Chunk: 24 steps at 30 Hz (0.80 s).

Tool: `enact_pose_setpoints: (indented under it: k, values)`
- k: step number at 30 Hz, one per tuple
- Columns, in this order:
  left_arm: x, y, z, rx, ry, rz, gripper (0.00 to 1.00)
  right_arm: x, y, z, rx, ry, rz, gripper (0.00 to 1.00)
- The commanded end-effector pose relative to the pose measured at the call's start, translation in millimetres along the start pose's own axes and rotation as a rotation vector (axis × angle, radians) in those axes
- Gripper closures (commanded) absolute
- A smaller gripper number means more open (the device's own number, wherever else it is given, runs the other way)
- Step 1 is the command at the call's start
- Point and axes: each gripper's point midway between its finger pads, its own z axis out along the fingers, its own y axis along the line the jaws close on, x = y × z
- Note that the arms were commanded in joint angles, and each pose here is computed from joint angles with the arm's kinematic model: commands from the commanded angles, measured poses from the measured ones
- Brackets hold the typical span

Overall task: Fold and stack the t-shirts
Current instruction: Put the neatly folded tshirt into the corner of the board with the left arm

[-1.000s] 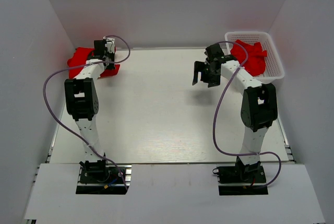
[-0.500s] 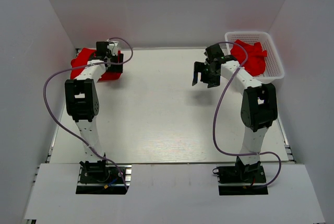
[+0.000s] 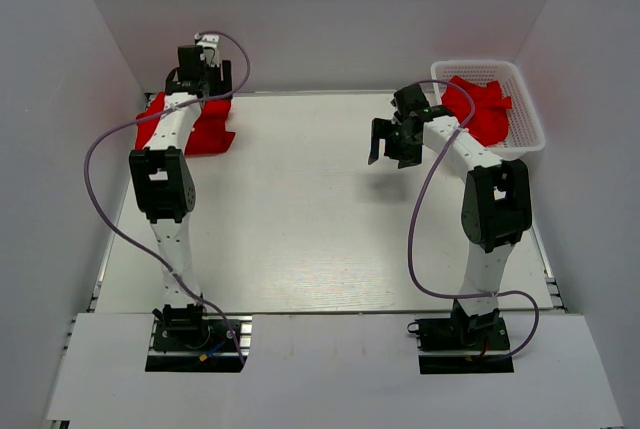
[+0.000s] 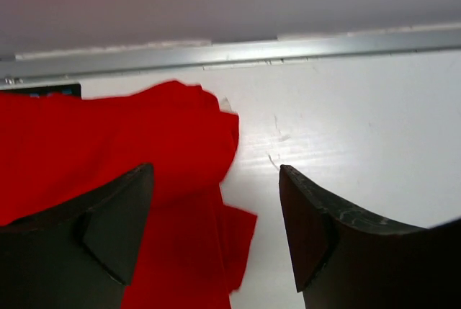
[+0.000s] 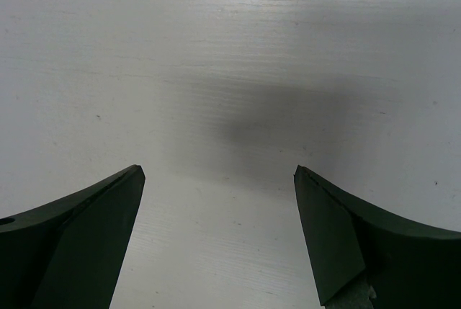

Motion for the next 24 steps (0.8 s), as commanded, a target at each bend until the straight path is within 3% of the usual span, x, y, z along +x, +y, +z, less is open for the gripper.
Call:
enact_pose_setpoints:
  k: [1, 11, 13, 15, 24]
  values:
    - [1, 5, 22, -0.035, 0.004, 0.002, 0.2, -11, 2, -8, -0.009, -0.026, -0.018, 0.1]
    - [17, -5, 51, 0.006, -0.014, 0.189, 0.2, -12, -2, -3, 0.015, -0.012, -0.018, 0.1]
    - [25, 3, 55, -0.04, 0.002, 0.189, 0.21, -12, -1, 0, 0.012, 0.0, -0.017, 0.1]
    - [25, 5, 59, -0.076, -0.001, 0.193, 0.31, -10, -1, 2, 0.006, 0.015, -0.014, 0.1]
    - [29, 21, 74, -0.172, -0.01, 0.191, 0.35, -13, -1, 4, 0.019, 0.04, -0.019, 0.1]
